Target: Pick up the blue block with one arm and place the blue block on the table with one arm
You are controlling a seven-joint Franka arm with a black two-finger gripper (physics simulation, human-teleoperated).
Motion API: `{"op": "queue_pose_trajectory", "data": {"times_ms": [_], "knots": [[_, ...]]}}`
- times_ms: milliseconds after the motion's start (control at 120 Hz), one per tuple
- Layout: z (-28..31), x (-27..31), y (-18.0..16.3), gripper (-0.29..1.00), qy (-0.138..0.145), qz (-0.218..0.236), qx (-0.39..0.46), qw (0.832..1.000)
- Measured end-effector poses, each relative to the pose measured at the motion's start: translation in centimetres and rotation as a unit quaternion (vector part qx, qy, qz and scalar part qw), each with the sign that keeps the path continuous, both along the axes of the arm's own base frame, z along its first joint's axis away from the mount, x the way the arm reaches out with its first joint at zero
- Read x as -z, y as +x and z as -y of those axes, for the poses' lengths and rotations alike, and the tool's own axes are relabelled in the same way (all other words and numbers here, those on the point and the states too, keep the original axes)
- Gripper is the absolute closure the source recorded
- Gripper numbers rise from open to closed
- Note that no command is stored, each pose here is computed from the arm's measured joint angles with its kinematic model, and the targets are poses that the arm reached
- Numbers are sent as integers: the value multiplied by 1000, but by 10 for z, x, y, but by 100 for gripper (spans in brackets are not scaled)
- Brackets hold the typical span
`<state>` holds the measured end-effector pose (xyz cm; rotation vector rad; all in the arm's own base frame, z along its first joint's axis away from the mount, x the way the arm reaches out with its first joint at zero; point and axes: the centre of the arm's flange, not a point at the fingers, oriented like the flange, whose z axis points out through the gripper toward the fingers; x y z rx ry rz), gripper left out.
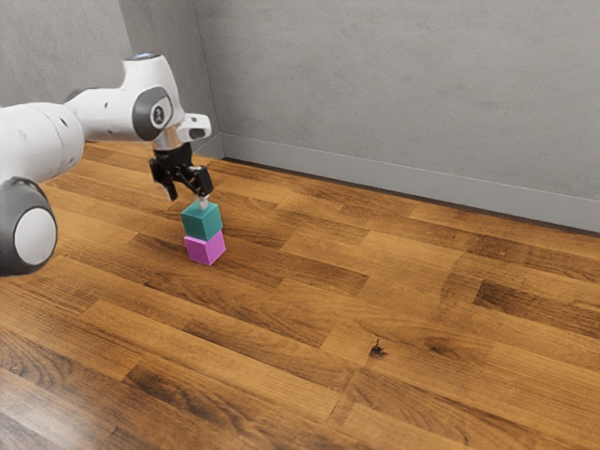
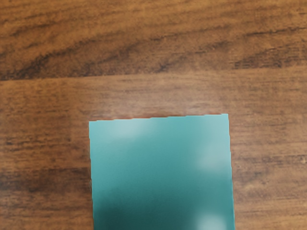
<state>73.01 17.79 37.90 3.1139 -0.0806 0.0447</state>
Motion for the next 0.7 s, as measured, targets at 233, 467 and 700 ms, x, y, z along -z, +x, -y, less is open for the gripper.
{"op": "queue_pose_trajectory", "data": {"times_ms": [233,467,700], "knots": [[-6,11,12,0,2,6,-21,1000],[-2,12,17,0,3,11,-22,1000],[5,18,16,0,-1,3,-13,1000]]}}
